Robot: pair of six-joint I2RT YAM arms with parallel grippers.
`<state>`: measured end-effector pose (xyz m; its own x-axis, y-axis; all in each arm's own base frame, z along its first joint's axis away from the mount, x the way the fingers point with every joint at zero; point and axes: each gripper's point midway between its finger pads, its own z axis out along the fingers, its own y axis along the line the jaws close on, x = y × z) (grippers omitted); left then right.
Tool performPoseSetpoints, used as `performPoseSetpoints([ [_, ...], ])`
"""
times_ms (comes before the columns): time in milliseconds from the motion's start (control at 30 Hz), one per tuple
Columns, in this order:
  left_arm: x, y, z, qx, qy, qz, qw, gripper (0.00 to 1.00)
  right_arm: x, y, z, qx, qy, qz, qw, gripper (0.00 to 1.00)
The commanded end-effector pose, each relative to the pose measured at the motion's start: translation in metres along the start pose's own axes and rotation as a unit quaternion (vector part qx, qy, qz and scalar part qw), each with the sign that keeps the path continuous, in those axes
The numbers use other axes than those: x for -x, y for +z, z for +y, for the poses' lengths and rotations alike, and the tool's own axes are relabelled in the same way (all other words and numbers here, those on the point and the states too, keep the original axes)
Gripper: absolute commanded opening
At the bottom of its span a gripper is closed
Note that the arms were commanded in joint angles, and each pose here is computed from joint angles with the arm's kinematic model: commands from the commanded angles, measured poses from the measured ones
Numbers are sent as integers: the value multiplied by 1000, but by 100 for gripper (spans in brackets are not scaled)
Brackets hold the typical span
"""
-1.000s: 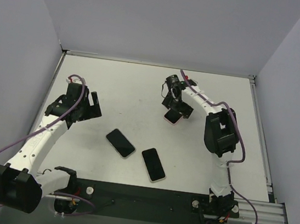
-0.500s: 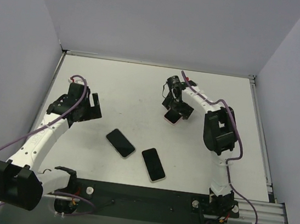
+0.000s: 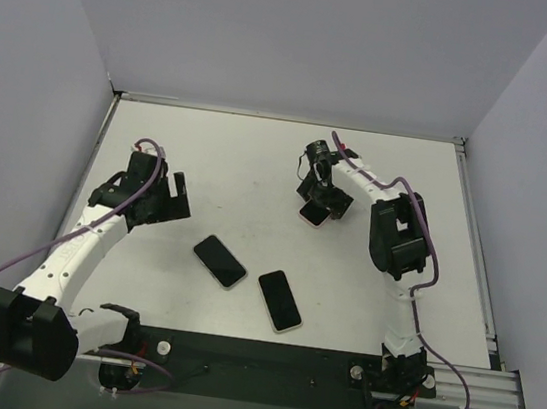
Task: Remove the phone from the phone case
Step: Pick up the phone at the center of the board.
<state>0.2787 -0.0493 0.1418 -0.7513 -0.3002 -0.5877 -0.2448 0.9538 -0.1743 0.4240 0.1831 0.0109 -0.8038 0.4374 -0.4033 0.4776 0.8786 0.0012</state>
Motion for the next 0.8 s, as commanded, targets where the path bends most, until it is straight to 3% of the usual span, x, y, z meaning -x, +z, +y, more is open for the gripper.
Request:
performPoseSetpoints([
  [0,-3,-1,-35,-65,20,17,998,96,-16,4,-16,-31,-9,19,999,85],
  [67,-11,0,-52,-106,21,40,993,96,-17,3,-17,-29,-16,19,999,81],
  [200,-9,7,-72,-142,2,52,988,96,-14,-5,-21,-26,-25,12,999,51],
  [367,6,16,-90,-156,-26,60,986,96,-18,-25,-13,37,-63,15,997,30],
  [467,17,17,-114,-242,-102,100,960,96,-33,-41,-5,112,-101,30,988,15],
  [500,25,10,-132,-306,-118,109,938,96,-36,-46,-2,130,-110,36,985,11],
  [533,27,20,-136,-308,-150,126,931,96,-41,-52,1,152,-117,45,980,10],
  [767,36,43,-174,-344,-183,159,907,92,-87,-107,1,277,-201,90,935,5],
])
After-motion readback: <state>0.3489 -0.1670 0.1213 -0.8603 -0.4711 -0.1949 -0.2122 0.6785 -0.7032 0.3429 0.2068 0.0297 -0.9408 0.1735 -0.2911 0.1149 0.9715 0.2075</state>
